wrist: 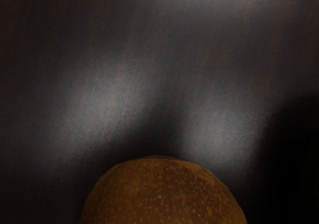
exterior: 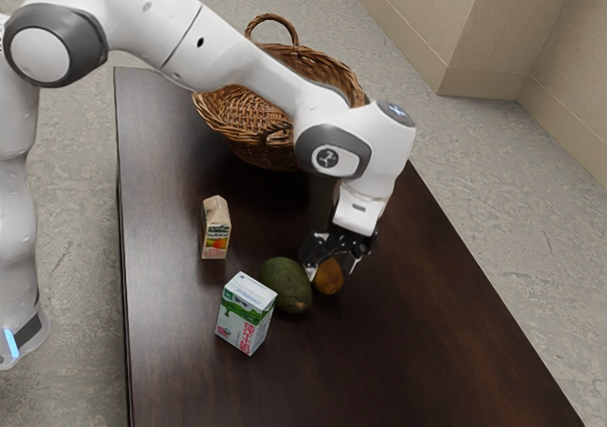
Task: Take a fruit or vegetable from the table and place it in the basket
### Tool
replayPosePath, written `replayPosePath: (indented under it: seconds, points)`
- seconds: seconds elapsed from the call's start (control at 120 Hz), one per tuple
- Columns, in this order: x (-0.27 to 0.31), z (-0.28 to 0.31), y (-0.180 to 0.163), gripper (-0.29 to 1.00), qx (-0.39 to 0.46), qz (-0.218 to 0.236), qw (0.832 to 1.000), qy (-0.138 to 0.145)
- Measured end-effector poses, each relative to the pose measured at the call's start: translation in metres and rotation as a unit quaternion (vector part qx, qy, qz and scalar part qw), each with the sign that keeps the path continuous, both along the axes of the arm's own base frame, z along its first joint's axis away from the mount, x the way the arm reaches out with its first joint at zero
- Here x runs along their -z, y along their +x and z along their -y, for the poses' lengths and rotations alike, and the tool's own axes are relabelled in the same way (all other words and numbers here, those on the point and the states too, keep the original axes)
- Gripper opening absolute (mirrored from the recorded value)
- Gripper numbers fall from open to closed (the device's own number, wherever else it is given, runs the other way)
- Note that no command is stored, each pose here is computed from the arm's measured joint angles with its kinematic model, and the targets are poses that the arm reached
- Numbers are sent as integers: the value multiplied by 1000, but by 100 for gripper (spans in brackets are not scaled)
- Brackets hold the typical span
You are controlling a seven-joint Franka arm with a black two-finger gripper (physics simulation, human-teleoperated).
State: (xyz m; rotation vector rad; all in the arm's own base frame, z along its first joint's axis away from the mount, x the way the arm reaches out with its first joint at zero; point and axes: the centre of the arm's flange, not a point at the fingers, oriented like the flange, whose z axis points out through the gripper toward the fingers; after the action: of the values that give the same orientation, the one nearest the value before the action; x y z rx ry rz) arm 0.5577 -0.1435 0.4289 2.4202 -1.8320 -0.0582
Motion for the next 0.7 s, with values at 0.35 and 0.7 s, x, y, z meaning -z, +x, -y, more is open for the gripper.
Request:
replayPosePath:
  seconds: [0.35, 0.7]
  points:
    - [4, -1, 2, 31, 2, 3, 1000, 2]
    - [-282, -119, -39, 28, -121, 179, 976, 35]
